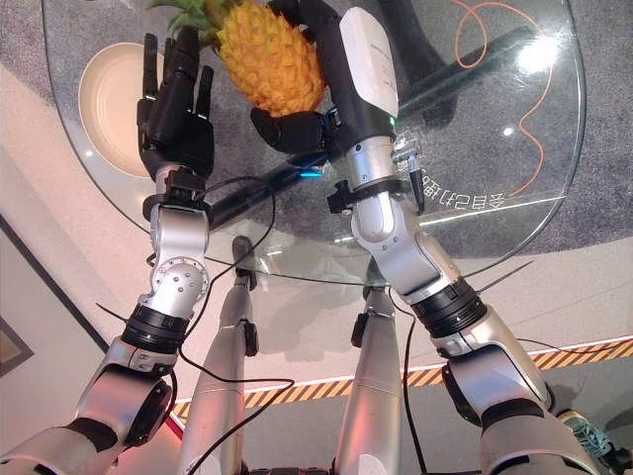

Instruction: Pick up the fruit to the plate

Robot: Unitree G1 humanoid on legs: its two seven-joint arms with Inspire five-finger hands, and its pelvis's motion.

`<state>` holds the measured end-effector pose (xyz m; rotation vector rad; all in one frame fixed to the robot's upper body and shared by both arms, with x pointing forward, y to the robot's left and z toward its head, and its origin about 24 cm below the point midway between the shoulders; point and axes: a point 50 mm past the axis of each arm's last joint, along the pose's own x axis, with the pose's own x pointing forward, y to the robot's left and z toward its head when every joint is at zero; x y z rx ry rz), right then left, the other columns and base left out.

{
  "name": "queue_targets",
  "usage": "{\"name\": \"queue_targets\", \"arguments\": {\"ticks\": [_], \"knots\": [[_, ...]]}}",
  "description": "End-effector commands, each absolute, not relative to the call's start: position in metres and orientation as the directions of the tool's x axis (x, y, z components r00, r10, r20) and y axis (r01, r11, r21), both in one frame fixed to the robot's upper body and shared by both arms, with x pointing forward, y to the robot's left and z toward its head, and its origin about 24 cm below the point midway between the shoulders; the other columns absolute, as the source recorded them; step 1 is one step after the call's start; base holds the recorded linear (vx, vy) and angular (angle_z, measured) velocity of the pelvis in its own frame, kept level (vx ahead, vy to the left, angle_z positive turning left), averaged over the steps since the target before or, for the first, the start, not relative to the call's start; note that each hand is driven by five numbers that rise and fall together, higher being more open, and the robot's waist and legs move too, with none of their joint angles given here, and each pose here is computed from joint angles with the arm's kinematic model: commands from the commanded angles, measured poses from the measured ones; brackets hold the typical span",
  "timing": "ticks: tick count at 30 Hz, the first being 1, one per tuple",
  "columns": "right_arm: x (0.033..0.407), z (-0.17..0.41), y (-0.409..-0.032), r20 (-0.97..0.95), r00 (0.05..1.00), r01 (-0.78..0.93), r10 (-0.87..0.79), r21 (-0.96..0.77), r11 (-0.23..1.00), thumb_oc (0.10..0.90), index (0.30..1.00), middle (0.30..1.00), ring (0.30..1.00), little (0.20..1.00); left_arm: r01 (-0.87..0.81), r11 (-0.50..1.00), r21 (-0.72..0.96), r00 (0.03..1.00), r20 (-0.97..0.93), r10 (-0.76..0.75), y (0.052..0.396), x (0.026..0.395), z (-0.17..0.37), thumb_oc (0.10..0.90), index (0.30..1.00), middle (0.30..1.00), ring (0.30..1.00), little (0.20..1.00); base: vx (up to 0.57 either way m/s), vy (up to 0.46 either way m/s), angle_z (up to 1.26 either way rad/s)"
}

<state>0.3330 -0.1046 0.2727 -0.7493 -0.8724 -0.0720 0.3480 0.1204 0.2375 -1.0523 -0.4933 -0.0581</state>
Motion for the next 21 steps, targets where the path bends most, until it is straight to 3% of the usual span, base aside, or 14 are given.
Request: {"name": "queue_targets", "arguments": {"ticks": [1,12,21], "knots": [[0.295,0.334,-0.087,0.917,0.329,0.409,0.224,-0.352,0.842,0.1,0.3,0.3,0.3,0.2,0.483,0.555,-0.677,0.713,0.672,0.199,0.116,0.333,0.3,0.8,0.9,0.9,0.9,0.9,0.0,0.0,0.0],[0.297,0.333,-0.086,0.896,0.349,0.391,0.274,-0.405,0.826,0.1,0.3,0.3,0.3,0.2,0.509,0.553,-0.66,0.675,0.704,0.22,0.121,0.329,0.305,0.8,0.9,0.9,0.9,0.9,0.0,0.0,0.0],[0.291,0.333,-0.072,0.84,0.337,0.34,0.425,-0.529,0.778,0.1,0.3,0.3,0.3,0.2,0.511,0.626,-0.588,0.666,0.732,0.144,0.116,0.329,0.308,0.8,0.9,0.9,0.9,0.9,0.0,0.0,0.0]]}}
